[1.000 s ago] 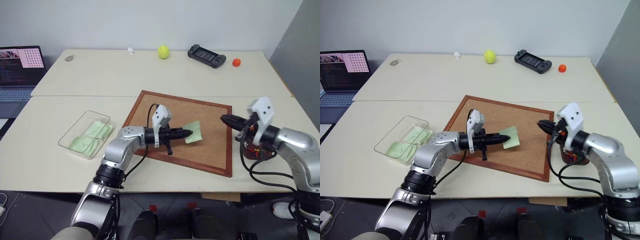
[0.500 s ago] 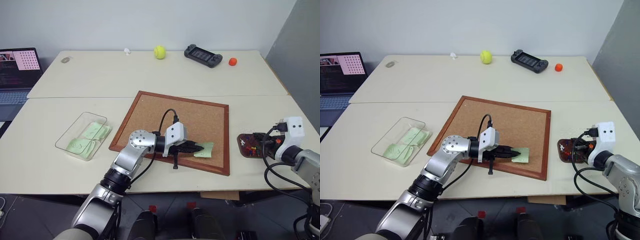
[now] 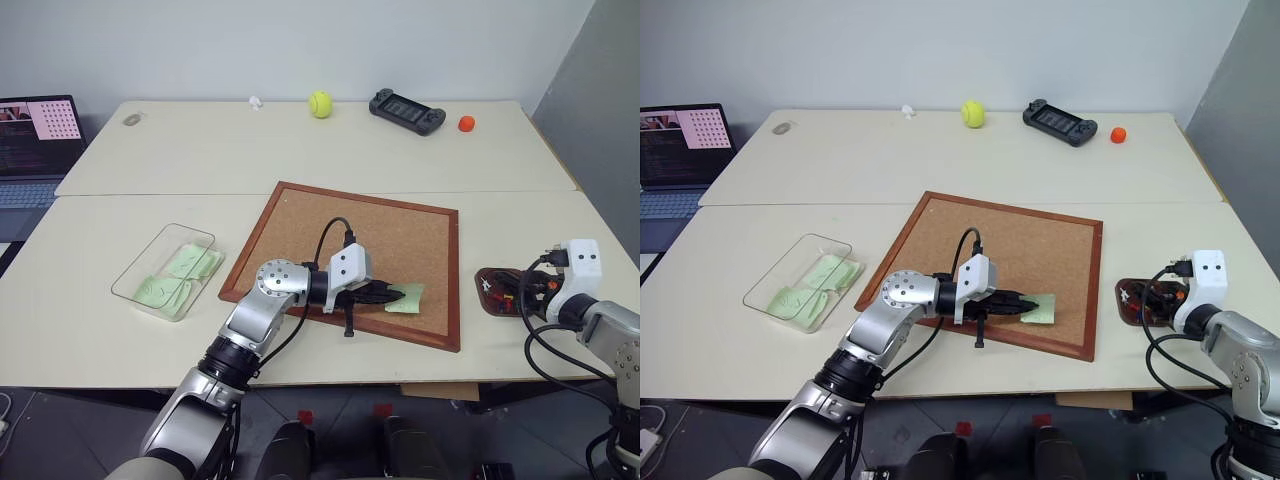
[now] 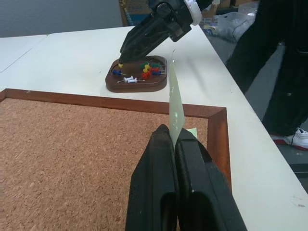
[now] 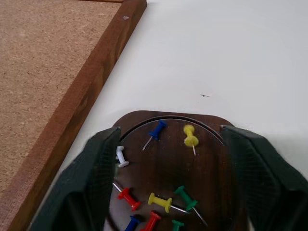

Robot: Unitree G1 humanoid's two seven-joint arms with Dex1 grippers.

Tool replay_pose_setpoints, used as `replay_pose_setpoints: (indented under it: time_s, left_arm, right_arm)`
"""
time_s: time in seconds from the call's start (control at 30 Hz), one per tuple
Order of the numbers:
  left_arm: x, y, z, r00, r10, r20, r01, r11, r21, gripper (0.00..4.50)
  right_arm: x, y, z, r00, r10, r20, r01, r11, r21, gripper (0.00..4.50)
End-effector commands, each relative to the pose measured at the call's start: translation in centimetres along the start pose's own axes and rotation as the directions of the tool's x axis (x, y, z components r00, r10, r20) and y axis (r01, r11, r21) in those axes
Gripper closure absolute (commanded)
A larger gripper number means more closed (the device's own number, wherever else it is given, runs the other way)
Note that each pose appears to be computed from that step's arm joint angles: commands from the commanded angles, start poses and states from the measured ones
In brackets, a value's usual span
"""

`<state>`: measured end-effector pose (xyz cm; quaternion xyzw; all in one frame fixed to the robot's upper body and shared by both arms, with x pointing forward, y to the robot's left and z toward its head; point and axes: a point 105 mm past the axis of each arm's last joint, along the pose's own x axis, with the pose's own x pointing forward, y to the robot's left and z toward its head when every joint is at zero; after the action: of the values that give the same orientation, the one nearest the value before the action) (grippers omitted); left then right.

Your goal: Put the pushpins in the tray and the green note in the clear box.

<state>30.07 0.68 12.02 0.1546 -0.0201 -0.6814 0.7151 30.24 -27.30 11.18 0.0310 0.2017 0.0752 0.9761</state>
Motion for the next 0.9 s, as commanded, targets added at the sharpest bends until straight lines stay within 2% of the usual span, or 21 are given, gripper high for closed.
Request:
replay_pose_setpoints:
  time_s: [0.03,0.27,0.37,0.43,0.57,0.7,0.8,0.9]
  left_arm:
    - [0.0,0.3,0.7,1.000,0.008,0.009,-0.009,0.999,0.034,4.50]
    - [-0.3,0.4,0.5,1.000,0.021,0.005,-0.021,0.999,0.033,4.50]
    - [-1.3,1.6,1.1,0.994,0.101,0.033,-0.100,0.995,-0.030,4.50]
    - [-2.3,2.6,1.5,0.986,0.163,0.045,-0.160,0.985,-0.069,4.50]
    - [-6.5,5.2,2.2,0.925,0.379,0.022,-0.375,0.921,-0.102,4.50]
    - [-12.6,6.8,3.8,0.760,0.650,-0.003,-0.644,0.752,-0.142,4.50]
    - [-17.6,7.1,3.8,0.535,0.843,-0.062,-0.839,0.521,-0.156,4.50]
    - [-22.5,6.1,3.8,0.267,0.956,-0.120,-0.960,0.254,-0.116,4.50]
  right_arm:
    - [-0.3,-0.1,1.5,0.999,0.001,0.053,-0.001,1.000,-0.011,0.01]
    - [-0.9,0.5,2.6,0.993,0.064,0.097,-0.068,0.997,0.036,0.01]
    - [-1.9,2.1,5.2,0.966,0.199,0.167,-0.196,0.980,-0.035,0.01]
    - [-2.3,3.5,6.0,0.942,0.291,0.166,-0.274,0.954,-0.120,0.01]
    - [-3.1,7.8,7.9,0.837,0.519,0.172,-0.486,0.850,-0.204,0.01]
    - [-3.8,13.3,8.6,0.690,0.716,0.103,-0.645,0.673,-0.362,0.01]
    - [-3.8,16.9,8.2,0.581,0.812,0.049,-0.714,0.538,-0.447,0.01]
    - [-3.7,19.9,8.0,0.479,0.877,0.032,-0.759,0.433,-0.486,0.01]
